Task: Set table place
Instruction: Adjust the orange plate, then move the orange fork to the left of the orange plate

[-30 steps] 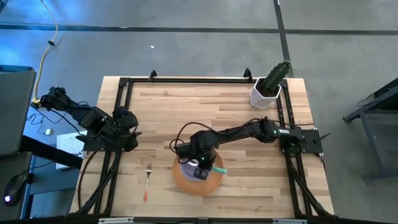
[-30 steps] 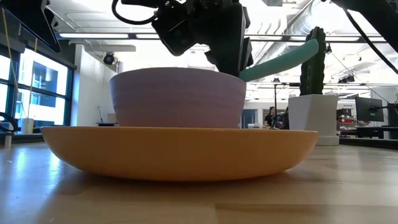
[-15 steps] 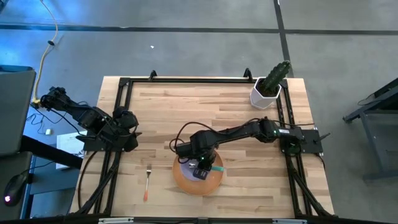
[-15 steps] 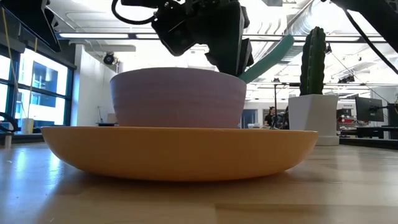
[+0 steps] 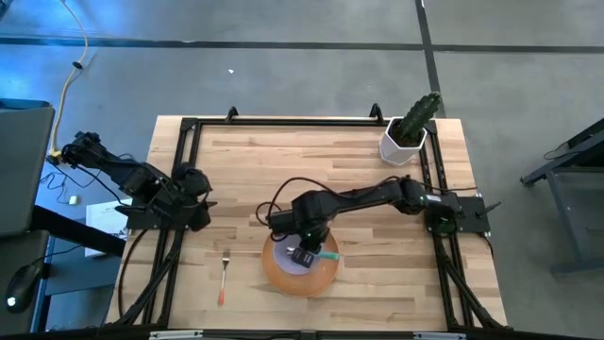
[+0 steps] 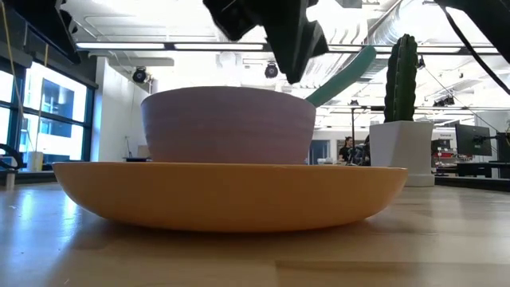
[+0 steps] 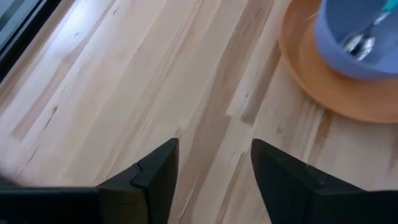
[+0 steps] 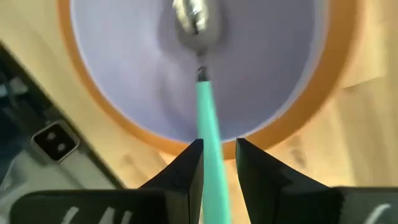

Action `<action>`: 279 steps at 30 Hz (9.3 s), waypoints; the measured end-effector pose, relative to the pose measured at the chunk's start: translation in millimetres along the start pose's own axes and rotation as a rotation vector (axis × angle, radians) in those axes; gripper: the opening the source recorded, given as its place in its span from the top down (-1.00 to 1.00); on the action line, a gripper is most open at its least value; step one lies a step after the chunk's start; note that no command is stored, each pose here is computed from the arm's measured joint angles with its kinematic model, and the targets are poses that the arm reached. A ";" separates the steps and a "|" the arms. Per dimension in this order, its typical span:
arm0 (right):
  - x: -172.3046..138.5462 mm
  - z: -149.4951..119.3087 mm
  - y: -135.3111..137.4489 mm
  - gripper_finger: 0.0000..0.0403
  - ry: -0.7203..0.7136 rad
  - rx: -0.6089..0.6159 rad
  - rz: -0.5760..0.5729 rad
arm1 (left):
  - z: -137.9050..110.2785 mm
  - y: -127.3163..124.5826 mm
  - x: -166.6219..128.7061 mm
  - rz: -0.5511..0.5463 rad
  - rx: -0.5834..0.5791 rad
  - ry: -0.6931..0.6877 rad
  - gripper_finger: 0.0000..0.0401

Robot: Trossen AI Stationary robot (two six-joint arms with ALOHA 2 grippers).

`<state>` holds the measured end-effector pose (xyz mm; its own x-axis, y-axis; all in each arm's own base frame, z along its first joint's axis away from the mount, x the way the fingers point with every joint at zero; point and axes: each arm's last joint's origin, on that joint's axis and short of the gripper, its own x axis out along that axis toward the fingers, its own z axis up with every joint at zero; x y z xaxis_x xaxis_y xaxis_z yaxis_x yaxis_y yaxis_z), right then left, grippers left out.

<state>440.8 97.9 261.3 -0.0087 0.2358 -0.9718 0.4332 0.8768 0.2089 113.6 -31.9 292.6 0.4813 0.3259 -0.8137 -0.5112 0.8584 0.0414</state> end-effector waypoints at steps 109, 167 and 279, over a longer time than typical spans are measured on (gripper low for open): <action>69.5 -255.7 -15.4 1.00 -0.506 0.767 0.102 | 43.8 -63.0 107.9 0.037 0.237 0.077 1.00; 45.9 -225.8 -66.5 1.00 -0.465 0.723 -0.069 | 24.9 -17.5 52.3 0.116 -0.073 0.073 1.00; -126.2 -261.5 -89.8 1.00 -0.785 -0.081 -0.304 | 40.2 -165.4 135.4 0.405 -0.808 0.319 0.74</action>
<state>167.4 99.0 393.8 0.5276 -0.3483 -0.7748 0.4470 0.8894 -0.0955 292.0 -113.8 199.0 0.0043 0.3126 -0.9499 -0.9904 0.1325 0.0392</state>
